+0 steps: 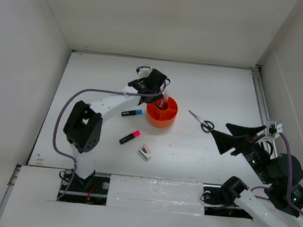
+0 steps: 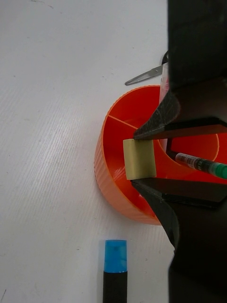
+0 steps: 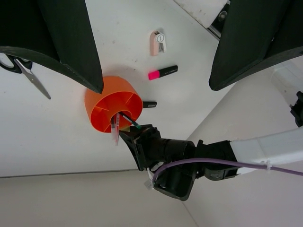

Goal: Sort the stationery into containers
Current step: Place the stationery in the storage box.

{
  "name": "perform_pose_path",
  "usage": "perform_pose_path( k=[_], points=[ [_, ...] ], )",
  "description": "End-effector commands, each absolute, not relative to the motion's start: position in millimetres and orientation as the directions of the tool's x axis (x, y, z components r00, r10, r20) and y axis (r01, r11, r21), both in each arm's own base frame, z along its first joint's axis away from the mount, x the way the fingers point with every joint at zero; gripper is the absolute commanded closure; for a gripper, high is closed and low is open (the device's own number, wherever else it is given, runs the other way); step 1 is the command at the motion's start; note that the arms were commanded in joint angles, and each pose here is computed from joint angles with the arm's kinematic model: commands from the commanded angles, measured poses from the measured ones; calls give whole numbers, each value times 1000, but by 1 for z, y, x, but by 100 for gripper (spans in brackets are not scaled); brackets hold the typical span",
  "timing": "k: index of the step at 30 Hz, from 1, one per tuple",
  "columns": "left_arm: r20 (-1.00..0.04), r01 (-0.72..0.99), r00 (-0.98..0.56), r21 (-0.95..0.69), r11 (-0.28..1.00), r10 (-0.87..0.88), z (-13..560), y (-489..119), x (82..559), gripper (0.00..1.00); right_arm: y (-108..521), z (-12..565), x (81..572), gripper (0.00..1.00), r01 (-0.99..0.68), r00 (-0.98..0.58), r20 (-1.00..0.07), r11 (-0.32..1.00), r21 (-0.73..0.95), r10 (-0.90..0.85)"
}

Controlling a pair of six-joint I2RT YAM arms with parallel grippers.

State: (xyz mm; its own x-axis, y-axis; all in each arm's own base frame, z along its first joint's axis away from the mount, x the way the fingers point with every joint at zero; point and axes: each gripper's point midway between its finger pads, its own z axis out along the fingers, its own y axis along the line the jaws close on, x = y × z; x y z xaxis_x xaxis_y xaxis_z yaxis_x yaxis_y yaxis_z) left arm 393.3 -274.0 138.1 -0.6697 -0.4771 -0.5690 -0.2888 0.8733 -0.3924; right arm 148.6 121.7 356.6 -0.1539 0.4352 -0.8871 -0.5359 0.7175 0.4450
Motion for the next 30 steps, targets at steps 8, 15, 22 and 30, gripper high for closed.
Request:
perform_pose_path(
  k=[8, 15, 22, 30],
  points=[
    [-585, -282, -651, -406, 869, -484, 150, -275, 396, 93, 114, 379, 141, 1, -554, -108, -874, 701, 449, 474],
    [-579, -270, -660, -411, 871, -478, 148, -280, 393, 93, 114, 381, 141, 1, -557, -102, -871, 698, 450, 480],
    [-577, -265, -669, -404, 876, -468, 144, -283, 389, 93, 114, 381, 141, 1, -557, -102, -871, 698, 450, 480],
    [-587, -268, -666, -388, 882, -460, 143, -282, 386, 84, 114, 381, 141, 1, -557, -102, -871, 698, 450, 480]
  ],
)
